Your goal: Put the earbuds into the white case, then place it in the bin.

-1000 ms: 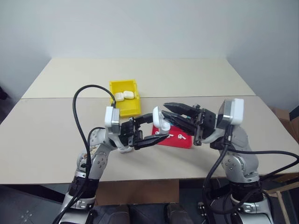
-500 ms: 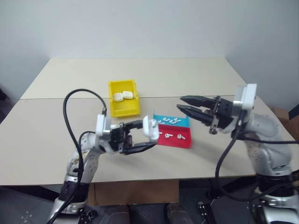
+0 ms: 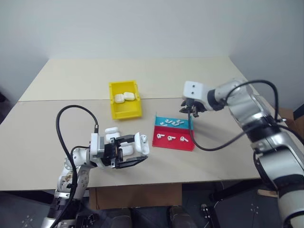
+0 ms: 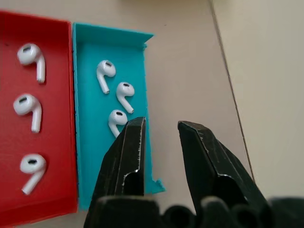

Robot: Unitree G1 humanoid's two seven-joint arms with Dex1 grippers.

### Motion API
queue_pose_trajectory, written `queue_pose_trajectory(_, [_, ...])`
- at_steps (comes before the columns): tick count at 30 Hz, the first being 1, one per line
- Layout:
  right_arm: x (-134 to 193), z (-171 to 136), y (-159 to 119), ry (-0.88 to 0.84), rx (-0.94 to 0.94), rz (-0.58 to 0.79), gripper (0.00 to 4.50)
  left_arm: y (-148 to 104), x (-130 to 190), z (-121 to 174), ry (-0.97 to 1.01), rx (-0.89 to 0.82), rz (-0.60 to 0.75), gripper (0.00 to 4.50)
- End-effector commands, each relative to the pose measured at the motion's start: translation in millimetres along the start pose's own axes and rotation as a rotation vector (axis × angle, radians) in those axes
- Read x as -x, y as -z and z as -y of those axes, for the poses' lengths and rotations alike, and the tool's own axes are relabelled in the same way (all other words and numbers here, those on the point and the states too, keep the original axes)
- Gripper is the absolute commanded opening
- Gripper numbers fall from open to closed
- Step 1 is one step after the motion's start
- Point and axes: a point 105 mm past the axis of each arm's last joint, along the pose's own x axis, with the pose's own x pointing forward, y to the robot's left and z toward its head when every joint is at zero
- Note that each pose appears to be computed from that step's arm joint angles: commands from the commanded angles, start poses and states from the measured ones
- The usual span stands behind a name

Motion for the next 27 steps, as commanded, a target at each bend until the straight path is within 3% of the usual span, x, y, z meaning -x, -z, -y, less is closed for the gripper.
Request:
queue_pose_trajectory(1, [0.9,5.6,-4.1,-0.082,0.135,-0.047,1.45,-9.1,-1.9,0.9,-0.009,-0.054,0.01,2.78])
queue_pose_trajectory(5, [-13.1,8.0,-4.0,-0.12,0.2,-0.116,1.45,-10.2,-1.1,0.6,-0.025,-0.057,0.006,2.78])
queue_pose_trajectory(17, [-38.1,4.1,4.4,-0.091,0.215,-0.151,1.45,-12.8,-0.7,-0.1,-0.082,-0.067,-0.012,2.78])
queue_pose_trajectory(21, [-40.7,1.6,1.8,-0.108,0.194,-0.138,2.26,-13.2,-1.0,0.0,-0.09,-0.065,-0.014,2.78])
queue_pose_trajectory(27, [-46.5,-3.1,-9.3,-0.147,0.157,-0.105,2.26,-13.2,-1.3,-0.6,-0.099,-0.064,-0.017,2.78])
